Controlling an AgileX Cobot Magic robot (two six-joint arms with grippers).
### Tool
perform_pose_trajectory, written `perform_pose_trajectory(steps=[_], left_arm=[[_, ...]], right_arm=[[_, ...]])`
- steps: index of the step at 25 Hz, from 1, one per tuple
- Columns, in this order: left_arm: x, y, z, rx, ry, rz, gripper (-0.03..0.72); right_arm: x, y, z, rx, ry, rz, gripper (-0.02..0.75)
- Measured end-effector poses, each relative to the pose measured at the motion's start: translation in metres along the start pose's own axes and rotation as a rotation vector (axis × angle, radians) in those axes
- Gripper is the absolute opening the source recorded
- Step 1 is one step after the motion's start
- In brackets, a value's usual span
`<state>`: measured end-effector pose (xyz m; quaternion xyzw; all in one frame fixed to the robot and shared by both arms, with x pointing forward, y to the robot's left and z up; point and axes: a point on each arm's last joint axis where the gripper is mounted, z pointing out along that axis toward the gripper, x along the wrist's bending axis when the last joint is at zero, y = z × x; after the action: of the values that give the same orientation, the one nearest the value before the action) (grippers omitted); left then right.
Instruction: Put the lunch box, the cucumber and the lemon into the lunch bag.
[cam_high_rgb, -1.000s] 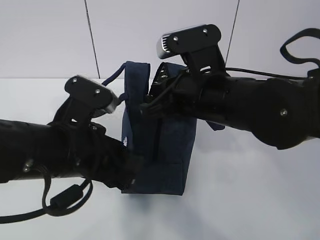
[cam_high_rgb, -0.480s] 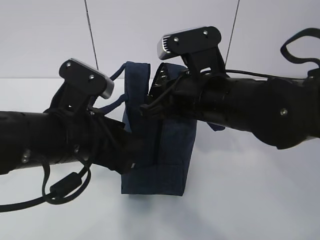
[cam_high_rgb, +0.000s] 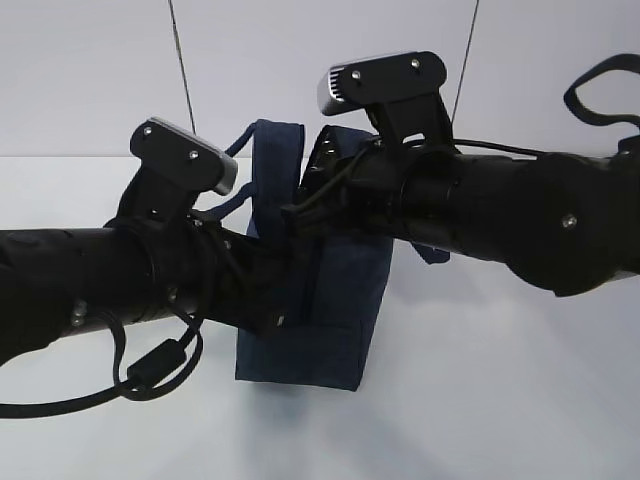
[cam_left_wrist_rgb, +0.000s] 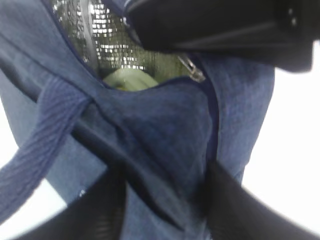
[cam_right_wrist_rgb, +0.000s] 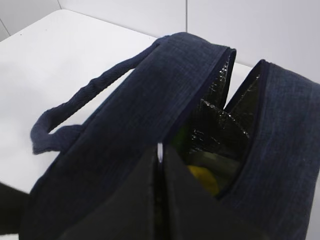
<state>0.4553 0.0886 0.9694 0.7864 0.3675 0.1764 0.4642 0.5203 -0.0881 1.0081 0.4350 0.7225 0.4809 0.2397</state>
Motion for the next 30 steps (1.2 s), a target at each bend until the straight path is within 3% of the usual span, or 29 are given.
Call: perform_pose_trajectory(steps=[3, 6, 24, 27, 30], left_arm=[[0.000, 0.000, 0.000, -0.004, 0.002, -0.006, 0.060], [0.001, 0.000, 0.000, -0.002, 0.006, -0.023, 0.011], [0.001, 0.003, -0.007, 0.018, 0.006, -0.019, 0.004], [0.001, 0.002, -0.007, 0.031, 0.005, -0.016, 0.035], [0.001, 0.003, -0.008, 0.027, 0.004, -0.011, 0.140]], right_arm=[[0.000, 0.000, 0.000, -0.002, 0.000, 0.002, -0.013], [0.000, 0.000, 0.000, -0.002, -0.001, 0.004, -0.013], [0.002, 0.014, 0.017, 0.022, 0.017, -0.006, -0.013], [0.002, 0.012, 0.017, 0.045, 0.024, -0.006, -0.013], [0.002, 0.012, 0.015, 0.062, 0.030, -0.005, -0.013]])
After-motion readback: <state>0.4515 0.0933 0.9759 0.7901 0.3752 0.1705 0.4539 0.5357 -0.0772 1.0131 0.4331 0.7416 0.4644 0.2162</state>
